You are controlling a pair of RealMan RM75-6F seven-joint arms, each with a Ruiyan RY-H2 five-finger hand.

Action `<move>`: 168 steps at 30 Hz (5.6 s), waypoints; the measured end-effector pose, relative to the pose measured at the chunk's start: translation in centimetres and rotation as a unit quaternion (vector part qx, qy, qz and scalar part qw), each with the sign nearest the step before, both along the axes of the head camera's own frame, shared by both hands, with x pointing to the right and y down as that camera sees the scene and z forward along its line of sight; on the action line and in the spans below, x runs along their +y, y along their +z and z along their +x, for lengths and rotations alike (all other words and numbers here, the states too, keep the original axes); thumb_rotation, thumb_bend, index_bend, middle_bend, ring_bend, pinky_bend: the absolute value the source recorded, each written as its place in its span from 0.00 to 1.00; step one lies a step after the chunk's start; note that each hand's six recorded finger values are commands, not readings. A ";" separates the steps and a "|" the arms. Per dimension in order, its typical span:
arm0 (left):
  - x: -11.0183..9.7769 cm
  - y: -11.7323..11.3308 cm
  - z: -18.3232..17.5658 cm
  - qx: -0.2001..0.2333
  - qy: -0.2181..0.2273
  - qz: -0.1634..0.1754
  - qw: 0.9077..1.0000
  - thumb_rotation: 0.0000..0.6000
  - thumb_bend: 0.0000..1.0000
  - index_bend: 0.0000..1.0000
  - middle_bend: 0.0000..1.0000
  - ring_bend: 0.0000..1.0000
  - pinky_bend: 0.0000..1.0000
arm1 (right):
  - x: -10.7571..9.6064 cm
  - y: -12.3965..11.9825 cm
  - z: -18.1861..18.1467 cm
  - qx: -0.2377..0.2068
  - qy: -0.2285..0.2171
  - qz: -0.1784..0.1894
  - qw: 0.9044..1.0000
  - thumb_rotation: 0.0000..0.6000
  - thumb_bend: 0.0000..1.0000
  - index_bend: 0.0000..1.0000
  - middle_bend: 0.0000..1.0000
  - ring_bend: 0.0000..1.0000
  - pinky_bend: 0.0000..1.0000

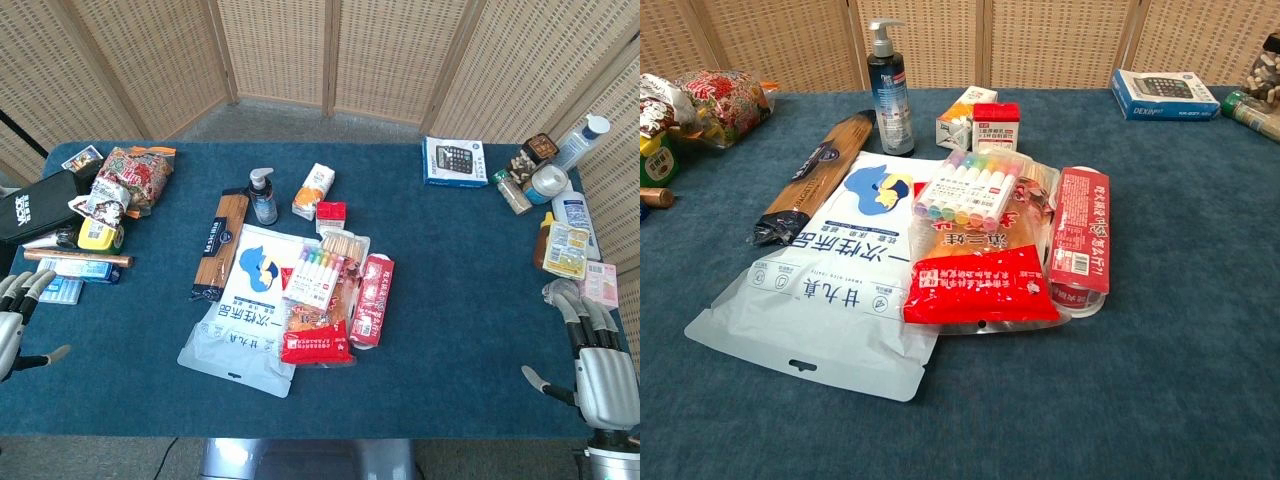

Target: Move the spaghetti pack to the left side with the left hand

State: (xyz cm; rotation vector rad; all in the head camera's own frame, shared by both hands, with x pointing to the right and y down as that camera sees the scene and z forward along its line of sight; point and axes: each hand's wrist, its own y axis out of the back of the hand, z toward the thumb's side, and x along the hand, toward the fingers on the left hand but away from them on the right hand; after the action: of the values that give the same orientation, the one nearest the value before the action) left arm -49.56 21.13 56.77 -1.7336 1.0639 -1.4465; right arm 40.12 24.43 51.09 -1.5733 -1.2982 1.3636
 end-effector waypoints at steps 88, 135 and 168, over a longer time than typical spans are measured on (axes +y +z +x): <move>-14.5 12.4 17.6 -0.164 0.207 -0.269 0.926 1.00 0.07 0.00 0.00 0.00 0.20 | -0.9 -1.5 3.8 -0.001 0.066 0.023 0.998 1.00 0.00 0.00 0.00 0.00 0.00; -15.5 15.4 22.8 -0.255 0.214 -0.284 0.899 1.00 0.06 0.00 0.08 0.04 0.20 | -0.9 -1.6 4.0 -0.008 0.071 0.023 0.997 1.00 0.00 0.00 0.00 0.00 0.00; -14.1 7.3 17.5 -0.233 0.362 -0.152 0.890 1.00 0.06 0.00 0.00 0.00 0.11 | -0.9 -1.8 3.9 -0.010 0.069 0.023 0.997 1.00 0.00 0.00 0.00 0.00 0.00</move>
State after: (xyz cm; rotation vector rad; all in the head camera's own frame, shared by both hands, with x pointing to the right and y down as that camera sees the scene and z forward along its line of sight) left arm -32.03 7.04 64.04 -1.5959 -0.0885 -1.4402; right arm 44.04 23.57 49.32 -1.4941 -1.4637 1.3948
